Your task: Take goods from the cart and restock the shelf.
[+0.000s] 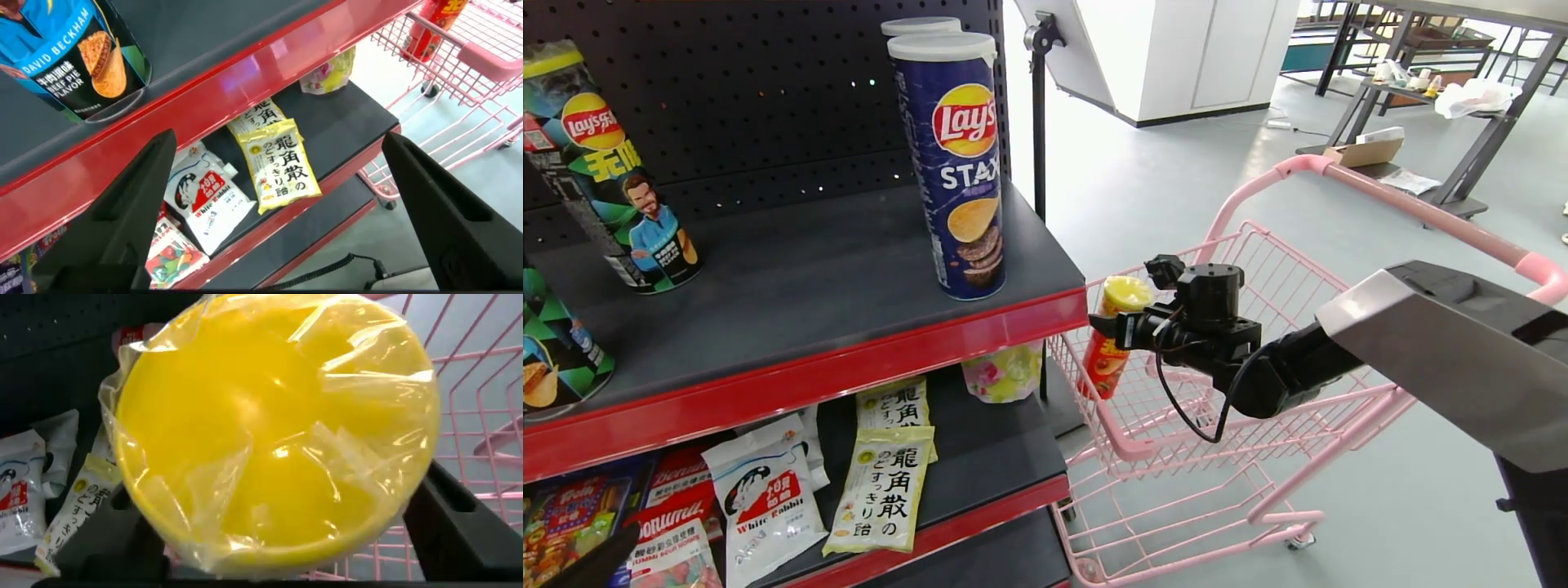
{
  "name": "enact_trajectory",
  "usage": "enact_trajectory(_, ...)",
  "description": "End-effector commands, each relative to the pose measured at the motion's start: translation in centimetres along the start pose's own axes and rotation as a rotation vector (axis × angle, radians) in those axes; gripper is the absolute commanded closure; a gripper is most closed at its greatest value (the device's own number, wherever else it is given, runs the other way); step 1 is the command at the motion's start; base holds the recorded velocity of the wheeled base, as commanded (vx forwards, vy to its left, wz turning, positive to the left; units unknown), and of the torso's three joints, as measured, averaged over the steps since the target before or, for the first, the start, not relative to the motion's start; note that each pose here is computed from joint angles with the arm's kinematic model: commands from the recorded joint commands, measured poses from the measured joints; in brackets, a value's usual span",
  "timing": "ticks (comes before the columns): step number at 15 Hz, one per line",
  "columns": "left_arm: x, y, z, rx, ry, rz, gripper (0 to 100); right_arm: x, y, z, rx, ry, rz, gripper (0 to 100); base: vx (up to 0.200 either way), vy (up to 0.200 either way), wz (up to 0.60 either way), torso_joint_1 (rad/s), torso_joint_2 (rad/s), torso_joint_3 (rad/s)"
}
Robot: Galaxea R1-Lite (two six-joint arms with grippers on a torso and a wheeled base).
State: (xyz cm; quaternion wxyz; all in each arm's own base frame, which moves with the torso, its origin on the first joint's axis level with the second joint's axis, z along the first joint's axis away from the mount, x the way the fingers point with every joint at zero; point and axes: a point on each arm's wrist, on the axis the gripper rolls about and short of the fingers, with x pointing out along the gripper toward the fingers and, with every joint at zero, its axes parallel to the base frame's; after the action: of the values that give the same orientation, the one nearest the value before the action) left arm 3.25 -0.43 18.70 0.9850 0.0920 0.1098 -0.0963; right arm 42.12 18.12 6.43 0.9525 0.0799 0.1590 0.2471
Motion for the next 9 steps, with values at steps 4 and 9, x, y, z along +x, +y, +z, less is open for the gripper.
enact_trajectory(4,0.0,0.0,0.0,0.003,-0.003,0.002,0,0.4,0.0,-0.4,0.016,0.0,0.002,100,0.0,0.0,0.0,0.0,0.0,0.0)
enact_trajectory(9,-0.4,0.0,0.1,0.005,-0.02,0.004,0,-8.6,1.6,5.0,-0.04,-0.064,-0.011,100,0.0,0.0,0.0,0.0,0.0,0.0)
